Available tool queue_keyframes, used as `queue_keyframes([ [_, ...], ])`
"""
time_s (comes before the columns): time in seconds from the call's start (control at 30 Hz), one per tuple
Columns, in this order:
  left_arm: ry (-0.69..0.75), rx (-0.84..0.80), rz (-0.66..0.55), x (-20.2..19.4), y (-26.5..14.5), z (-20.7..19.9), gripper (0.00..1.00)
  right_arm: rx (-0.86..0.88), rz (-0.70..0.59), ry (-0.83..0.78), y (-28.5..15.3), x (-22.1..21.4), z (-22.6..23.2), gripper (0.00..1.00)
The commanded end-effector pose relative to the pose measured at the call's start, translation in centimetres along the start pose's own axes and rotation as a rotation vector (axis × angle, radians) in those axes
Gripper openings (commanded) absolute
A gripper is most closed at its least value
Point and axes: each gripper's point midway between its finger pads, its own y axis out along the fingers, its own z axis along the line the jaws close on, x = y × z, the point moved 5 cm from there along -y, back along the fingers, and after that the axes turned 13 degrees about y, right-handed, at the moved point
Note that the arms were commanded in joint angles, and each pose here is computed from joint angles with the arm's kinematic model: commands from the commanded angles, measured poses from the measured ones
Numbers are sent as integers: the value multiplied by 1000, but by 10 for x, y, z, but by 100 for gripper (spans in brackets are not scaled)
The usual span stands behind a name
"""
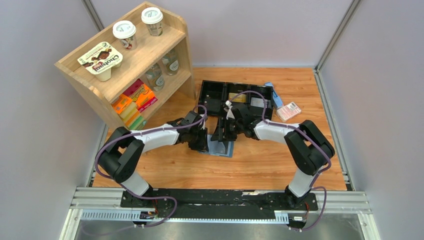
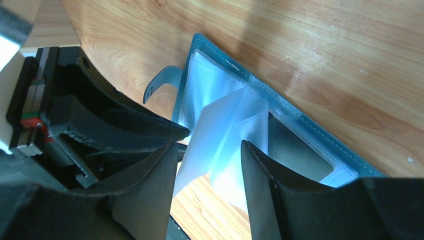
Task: Take the credit cards out of the card holder
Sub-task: Remove the credit card from the card holder.
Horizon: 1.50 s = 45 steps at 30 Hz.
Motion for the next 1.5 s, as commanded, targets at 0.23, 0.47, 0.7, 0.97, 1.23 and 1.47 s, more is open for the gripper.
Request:
queue_keyframes([
  [0.23,-21,26,-138,3,-31,-3,36,24,-26,16,11,10,11,54],
  [0.47,-30,42,-275,7,-60,-4,39,5,-10,-2,12,10,12,54],
  [0.7,-22,17,-359,14,-79,-10,41,29,40,-25,25,8,26,54],
  [0.97,-11,-34,-339,13,-76,-16,41,33,71,-23,33,6,32,66],
  [1.23,8,9,-270,18,-58,-11,40,-114,-100,-158,-5,26,24,64],
  [1.47,44,26,-236,29,-45,-9,40,-300,-179,-217,-26,35,-8,61],
])
